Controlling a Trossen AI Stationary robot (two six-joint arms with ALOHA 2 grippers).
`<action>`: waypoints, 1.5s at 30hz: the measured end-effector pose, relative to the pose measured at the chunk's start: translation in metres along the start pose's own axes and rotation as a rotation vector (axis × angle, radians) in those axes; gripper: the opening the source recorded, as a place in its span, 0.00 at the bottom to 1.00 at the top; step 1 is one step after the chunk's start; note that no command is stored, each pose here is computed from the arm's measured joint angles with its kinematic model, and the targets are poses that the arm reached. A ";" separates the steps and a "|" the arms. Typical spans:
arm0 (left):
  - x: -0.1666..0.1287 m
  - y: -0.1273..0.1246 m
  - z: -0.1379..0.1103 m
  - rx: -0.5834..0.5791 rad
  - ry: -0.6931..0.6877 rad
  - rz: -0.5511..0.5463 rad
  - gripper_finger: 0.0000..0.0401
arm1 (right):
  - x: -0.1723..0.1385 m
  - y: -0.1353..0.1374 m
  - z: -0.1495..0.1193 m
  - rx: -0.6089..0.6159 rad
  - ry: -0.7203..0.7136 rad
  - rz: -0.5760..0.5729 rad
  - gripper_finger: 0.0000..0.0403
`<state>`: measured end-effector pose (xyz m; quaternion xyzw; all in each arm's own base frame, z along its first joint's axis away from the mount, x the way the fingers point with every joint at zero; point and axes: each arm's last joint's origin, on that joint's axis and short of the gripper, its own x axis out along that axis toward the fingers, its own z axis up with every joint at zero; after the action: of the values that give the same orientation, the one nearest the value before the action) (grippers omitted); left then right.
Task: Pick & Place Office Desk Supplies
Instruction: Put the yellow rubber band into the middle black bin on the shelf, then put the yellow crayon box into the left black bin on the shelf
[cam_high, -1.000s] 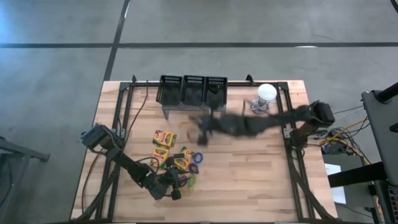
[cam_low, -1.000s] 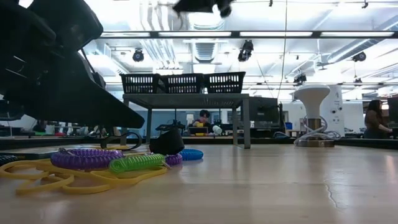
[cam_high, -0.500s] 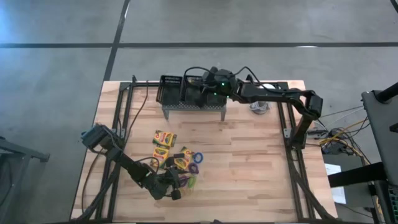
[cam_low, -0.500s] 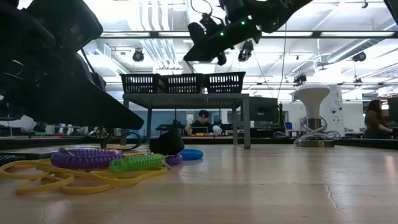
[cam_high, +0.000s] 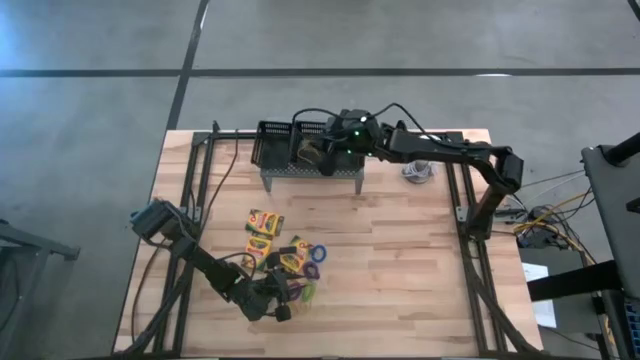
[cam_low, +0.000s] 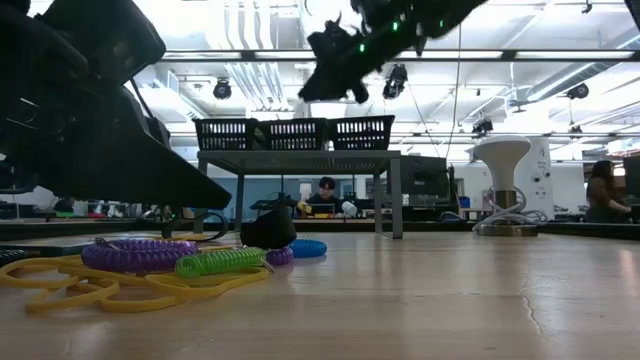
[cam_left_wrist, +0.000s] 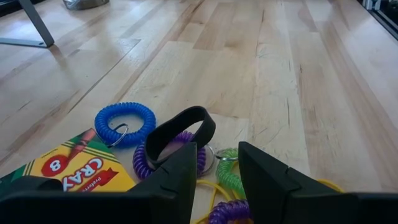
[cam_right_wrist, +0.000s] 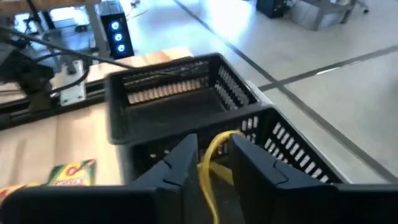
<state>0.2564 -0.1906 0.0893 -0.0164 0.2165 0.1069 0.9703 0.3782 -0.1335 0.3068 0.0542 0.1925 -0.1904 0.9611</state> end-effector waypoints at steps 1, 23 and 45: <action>0.000 0.000 0.000 0.000 0.001 0.000 0.30 | -0.006 0.006 0.004 -0.030 0.029 0.009 0.27; -0.089 0.064 0.074 -0.297 0.186 0.084 0.30 | -0.133 0.247 -0.191 -0.367 0.114 0.288 0.18; -0.050 0.172 0.076 -0.060 0.547 -0.064 0.59 | -0.105 0.238 -0.229 -0.325 0.095 0.258 0.17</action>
<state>0.2069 -0.0267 0.1819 -0.0803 0.4663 0.0742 0.8778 0.3003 0.1627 0.1450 -0.0685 0.2572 -0.0295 0.9635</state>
